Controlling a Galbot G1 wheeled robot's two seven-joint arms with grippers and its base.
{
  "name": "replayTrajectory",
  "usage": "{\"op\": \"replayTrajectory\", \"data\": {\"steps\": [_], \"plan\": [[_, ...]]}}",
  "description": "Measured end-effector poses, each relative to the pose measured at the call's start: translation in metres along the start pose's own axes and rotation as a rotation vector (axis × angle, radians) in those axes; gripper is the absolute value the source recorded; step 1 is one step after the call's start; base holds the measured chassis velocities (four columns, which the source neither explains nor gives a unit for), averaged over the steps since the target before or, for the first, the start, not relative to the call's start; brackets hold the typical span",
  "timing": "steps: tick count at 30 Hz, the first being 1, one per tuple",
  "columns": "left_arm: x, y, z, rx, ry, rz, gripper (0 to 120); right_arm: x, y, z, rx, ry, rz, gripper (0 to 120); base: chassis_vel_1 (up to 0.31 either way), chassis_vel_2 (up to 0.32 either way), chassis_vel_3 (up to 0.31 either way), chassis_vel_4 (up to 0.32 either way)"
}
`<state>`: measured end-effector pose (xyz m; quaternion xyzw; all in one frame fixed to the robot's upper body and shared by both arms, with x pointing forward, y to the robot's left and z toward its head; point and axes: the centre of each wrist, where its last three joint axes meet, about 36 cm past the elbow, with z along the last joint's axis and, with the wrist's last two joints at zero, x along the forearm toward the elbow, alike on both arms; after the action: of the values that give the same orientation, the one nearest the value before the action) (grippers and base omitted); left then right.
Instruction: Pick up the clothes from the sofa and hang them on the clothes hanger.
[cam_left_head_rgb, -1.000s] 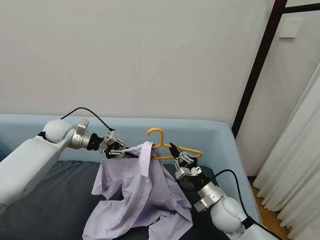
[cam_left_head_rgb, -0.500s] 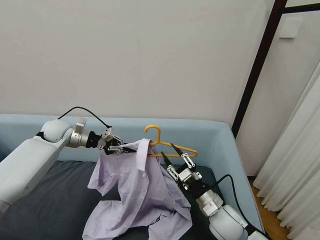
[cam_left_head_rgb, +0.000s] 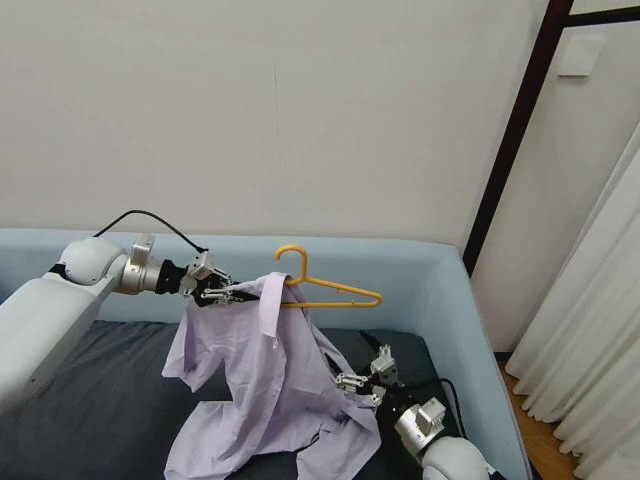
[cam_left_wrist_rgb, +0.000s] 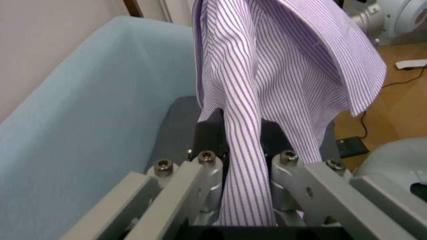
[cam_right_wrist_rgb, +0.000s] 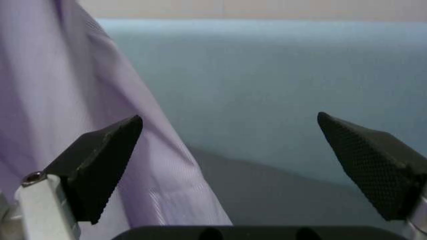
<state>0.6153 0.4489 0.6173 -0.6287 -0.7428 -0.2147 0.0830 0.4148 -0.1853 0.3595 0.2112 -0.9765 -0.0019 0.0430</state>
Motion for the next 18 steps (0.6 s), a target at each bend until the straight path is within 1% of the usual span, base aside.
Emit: {"op": "replayTrajectory", "data": {"steps": [5,9,12,15,16,18], "plan": [[0.005,-0.005,0.005,0.0,-0.006,-0.009,7,0.005,0.008,0.01,-0.015,0.05,-0.012,100,0.0,0.0,0.0,0.0],[0.004,-0.006,0.008,0.002,-0.012,-0.01,7,0.007,0.016,0.019,-0.026,0.068,-0.033,100,0.0,0.0,0.0,0.0],[0.003,-0.008,0.011,0.006,-0.013,-0.009,7,0.007,0.018,0.026,-0.007,0.073,-0.034,100,0.0,0.0,0.0,0.0],[0.003,-0.009,0.013,0.008,-0.01,-0.01,7,0.009,0.017,0.038,0.096,0.072,-0.032,100,0.0,0.0,0.0,0.0],[0.003,-0.009,0.013,0.008,-0.01,-0.01,7,0.009,0.017,0.038,0.096,0.072,-0.032,100,0.0,0.0,0.0,0.0],[0.005,-0.01,0.013,0.007,-0.008,-0.015,7,0.01,0.018,0.047,0.174,0.064,-0.033,100,0.0,0.0,0.0,0.0]]}}
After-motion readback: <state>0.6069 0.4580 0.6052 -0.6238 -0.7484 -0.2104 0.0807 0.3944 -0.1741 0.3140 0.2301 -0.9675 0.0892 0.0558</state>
